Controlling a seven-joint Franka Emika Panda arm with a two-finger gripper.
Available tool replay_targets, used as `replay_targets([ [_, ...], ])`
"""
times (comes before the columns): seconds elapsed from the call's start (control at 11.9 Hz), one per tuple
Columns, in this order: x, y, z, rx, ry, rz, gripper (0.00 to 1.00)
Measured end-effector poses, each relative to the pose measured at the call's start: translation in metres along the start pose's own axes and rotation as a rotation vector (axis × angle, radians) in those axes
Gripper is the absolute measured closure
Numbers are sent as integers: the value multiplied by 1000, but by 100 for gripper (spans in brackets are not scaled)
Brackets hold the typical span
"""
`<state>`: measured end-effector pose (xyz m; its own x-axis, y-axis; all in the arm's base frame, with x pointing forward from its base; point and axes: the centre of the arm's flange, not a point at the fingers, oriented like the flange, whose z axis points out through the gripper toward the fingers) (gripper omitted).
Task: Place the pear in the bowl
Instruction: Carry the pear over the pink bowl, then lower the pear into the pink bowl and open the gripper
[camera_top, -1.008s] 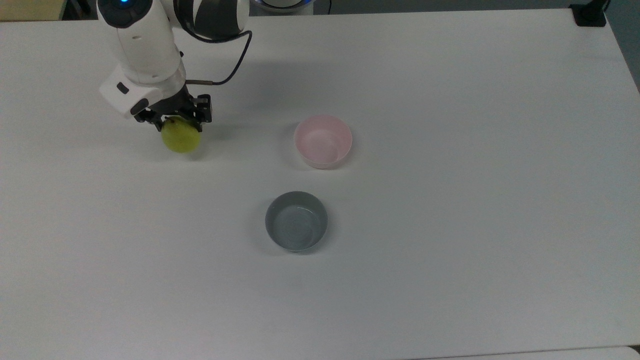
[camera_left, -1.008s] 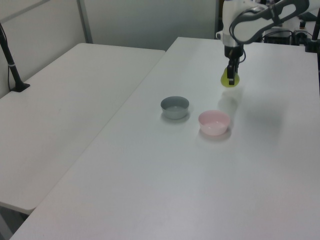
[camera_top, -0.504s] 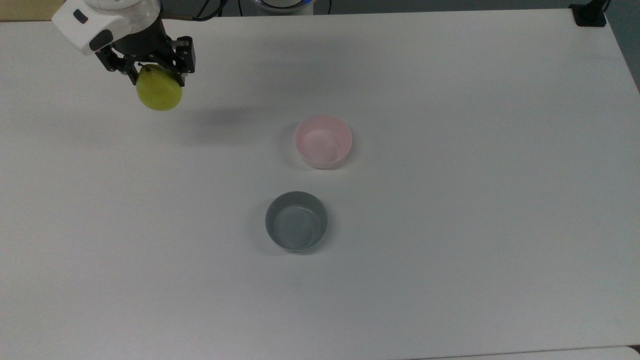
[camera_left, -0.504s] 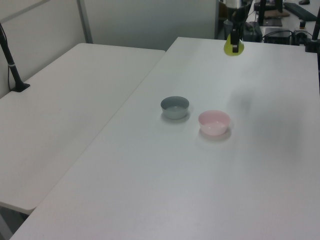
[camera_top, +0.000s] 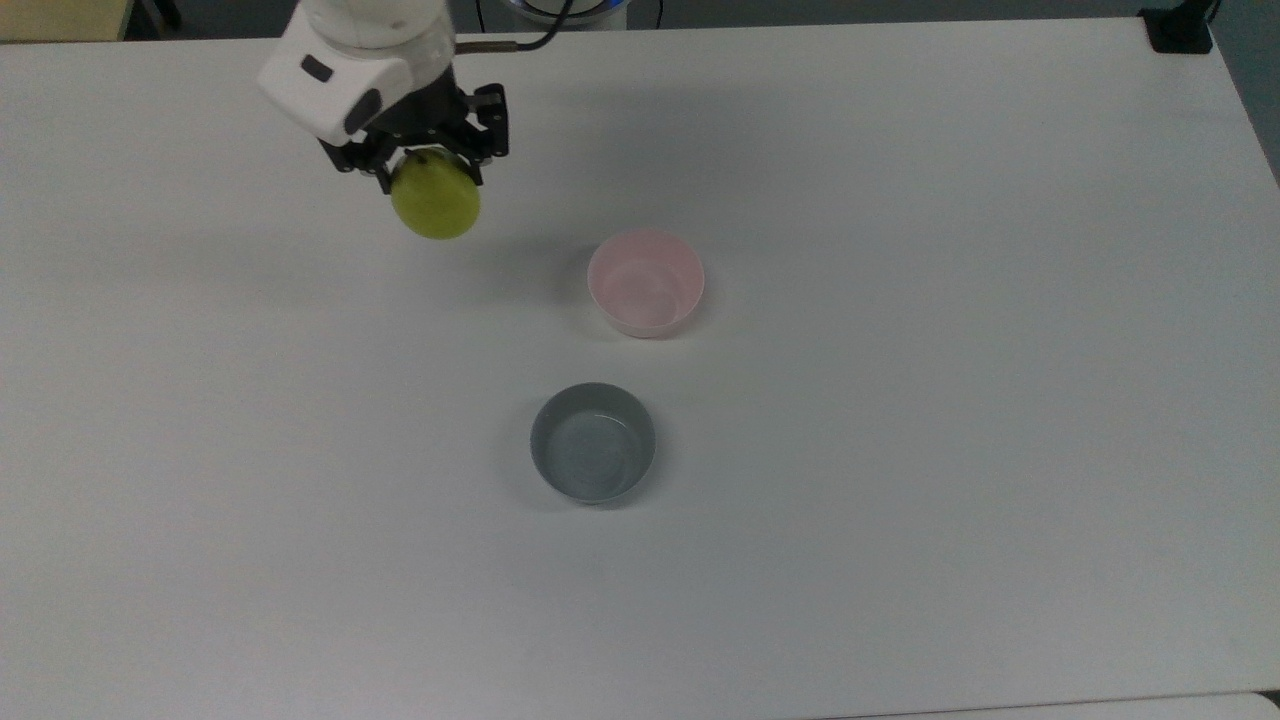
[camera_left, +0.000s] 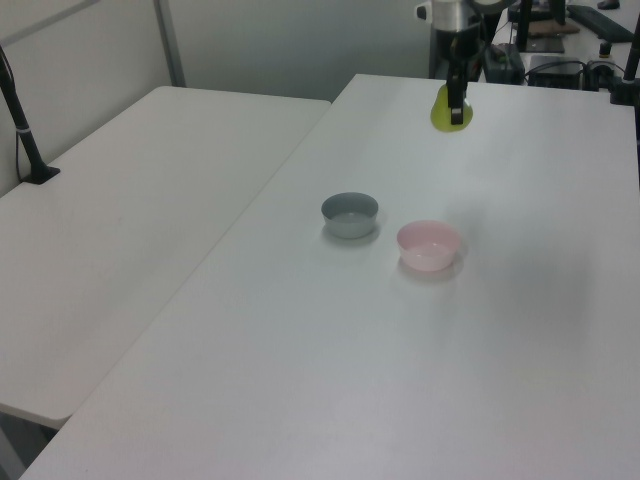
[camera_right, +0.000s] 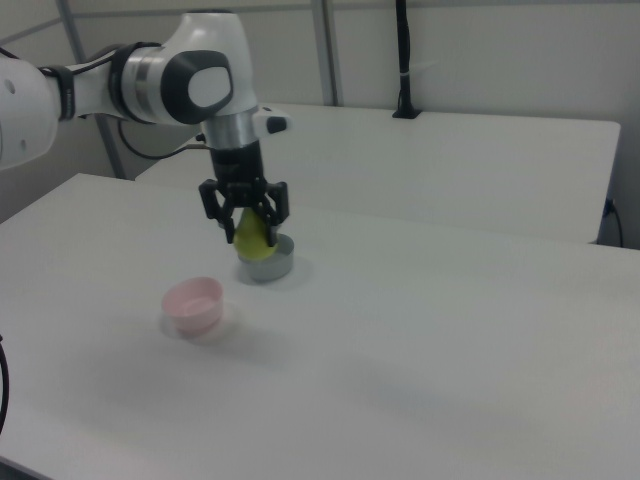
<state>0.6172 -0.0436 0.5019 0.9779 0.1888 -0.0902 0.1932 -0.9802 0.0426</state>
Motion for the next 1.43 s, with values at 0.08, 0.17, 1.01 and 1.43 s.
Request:
replay_targets([
  [0.08, 5, -19, 1, 2, -1, -6, 24],
  [0.17, 8, -38, 0, 5, 0, -13, 24],
  [1.01, 21, -167, 44, -6, 0, -78, 24],
  [1.43, 30, -182, 114, -45, -2, -86, 24],
])
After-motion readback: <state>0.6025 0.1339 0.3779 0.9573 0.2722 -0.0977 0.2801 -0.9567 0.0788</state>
